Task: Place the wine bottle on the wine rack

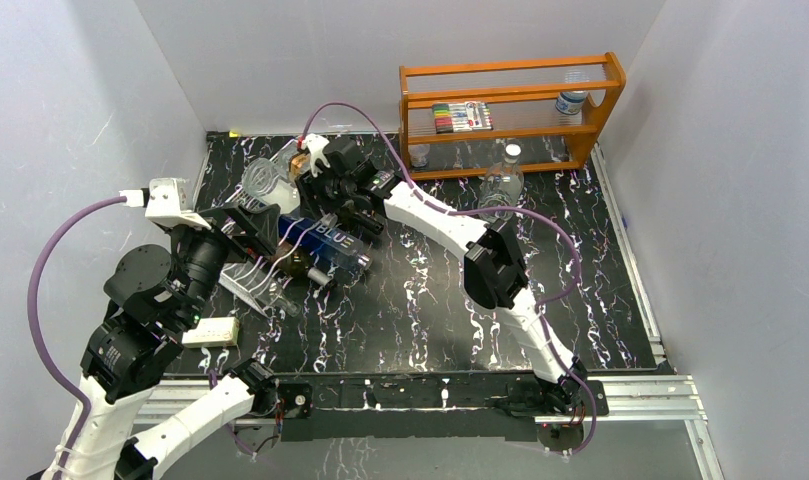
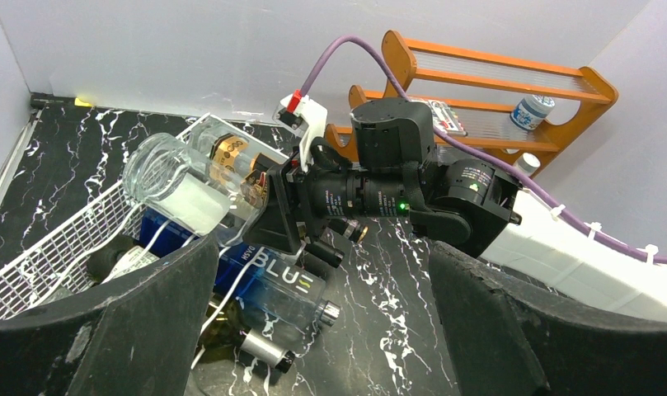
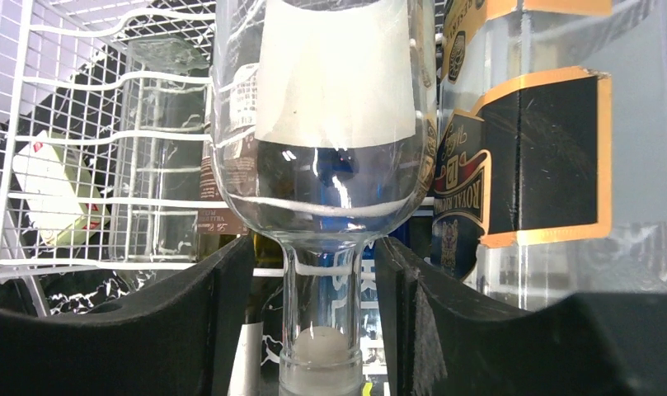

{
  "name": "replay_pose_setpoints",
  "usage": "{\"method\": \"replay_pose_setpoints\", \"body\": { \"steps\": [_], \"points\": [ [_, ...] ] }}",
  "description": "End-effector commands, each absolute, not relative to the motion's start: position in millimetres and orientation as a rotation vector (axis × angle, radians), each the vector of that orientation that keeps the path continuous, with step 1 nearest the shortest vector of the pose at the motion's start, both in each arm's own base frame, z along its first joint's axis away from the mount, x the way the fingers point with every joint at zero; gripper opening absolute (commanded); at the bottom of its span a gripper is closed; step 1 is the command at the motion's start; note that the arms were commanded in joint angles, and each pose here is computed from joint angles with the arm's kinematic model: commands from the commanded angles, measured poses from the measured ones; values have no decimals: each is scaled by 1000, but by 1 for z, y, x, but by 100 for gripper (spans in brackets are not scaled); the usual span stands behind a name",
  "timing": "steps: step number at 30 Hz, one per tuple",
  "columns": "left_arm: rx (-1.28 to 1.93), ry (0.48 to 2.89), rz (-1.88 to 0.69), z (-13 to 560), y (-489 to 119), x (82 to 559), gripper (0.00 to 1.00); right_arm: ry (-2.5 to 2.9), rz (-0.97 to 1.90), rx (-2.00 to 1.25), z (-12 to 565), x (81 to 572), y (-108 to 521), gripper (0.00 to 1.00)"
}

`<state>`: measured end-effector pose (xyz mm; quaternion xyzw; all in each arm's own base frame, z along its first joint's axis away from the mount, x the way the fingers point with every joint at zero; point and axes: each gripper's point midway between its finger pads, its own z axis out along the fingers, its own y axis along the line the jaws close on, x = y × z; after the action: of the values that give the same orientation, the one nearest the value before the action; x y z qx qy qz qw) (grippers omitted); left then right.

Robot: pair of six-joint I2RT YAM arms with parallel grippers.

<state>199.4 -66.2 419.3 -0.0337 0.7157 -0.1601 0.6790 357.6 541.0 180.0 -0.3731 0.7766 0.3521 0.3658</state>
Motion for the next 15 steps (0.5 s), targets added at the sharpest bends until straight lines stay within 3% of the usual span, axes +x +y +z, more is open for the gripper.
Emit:
{"method": "replay_pose_setpoints", "body": {
  "steps": [1,10,15],
  "points": [
    [-86,1602,-357,421,-64,199,98,1593,1009,-821,335,361,540,67],
    [-83,1615,-371,416,-68,199,98,1483,892,-673,400,349,475,68],
    [-71,1639,-367,408,-71,201,98,1539,633,-527,399,357,403,67]
  ]
}}
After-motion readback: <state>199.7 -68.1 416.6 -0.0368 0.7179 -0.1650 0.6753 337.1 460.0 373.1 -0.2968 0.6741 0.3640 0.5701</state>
